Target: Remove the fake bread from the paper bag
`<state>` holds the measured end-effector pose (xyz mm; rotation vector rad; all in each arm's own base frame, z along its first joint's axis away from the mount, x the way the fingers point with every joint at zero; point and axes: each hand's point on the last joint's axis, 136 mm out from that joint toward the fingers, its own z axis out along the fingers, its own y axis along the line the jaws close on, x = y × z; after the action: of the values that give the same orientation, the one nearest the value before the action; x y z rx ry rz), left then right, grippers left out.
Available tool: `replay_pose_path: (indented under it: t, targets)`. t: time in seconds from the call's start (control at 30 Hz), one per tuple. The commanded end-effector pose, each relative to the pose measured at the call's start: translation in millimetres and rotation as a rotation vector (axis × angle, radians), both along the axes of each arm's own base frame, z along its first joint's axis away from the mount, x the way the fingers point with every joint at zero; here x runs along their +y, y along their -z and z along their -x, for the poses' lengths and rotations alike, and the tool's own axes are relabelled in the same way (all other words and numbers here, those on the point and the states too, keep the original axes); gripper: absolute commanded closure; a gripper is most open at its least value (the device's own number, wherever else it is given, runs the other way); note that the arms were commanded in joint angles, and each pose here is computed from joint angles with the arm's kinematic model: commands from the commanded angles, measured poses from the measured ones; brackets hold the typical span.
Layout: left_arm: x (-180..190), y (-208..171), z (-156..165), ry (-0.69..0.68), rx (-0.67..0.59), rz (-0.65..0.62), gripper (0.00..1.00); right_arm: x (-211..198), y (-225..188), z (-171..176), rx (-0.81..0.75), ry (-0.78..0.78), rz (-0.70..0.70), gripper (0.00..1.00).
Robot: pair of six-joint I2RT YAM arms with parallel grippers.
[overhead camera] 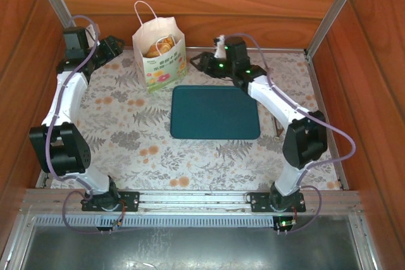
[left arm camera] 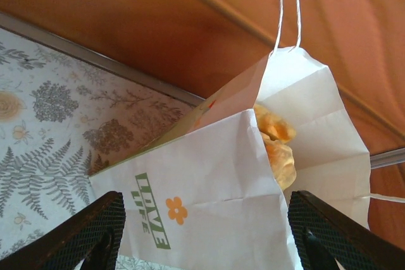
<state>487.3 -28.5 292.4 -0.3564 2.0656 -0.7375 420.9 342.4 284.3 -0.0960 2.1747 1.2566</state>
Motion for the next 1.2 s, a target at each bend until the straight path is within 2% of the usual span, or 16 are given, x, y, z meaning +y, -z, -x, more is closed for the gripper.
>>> replay_pose_path:
  t: [0.0,0.2,0.43,0.63,0.73,0.93,1.1,1.17]
  targets:
    - [-8,-7,1,0.027,-0.006,0.016,0.28,45,-42,-11,-0.074,-0.022,-0.133,0.48]
    - [-5,-8,14,0.012,-0.012,-0.002,0.27,92,-69,-15,-0.140,-0.052,-0.185,0.45]
    - [-5,-13,25,0.009,-0.029,-0.018,0.26,109,-80,-31,-0.205,0.013,-0.184,0.42]
    - [-6,-18,29,0.008,-0.037,-0.011,0.25,119,-75,-50,-0.188,0.081,-0.180,0.46]
    - [-5,-19,32,0.005,-0.042,-0.018,0.25,124,-77,-50,-0.186,0.082,-0.180,0.55]
    - [-1,-20,36,-0.012,-0.049,-0.041,0.25,128,-79,-33,-0.186,0.034,-0.162,0.83]
    - [1,-20,38,-0.020,-0.046,-0.050,0.25,131,-79,-13,-0.151,-0.036,-0.199,0.95]
    - [4,-23,36,-0.029,-0.050,-0.056,0.24,134,-80,-5,-0.132,-0.076,-0.205,0.97]
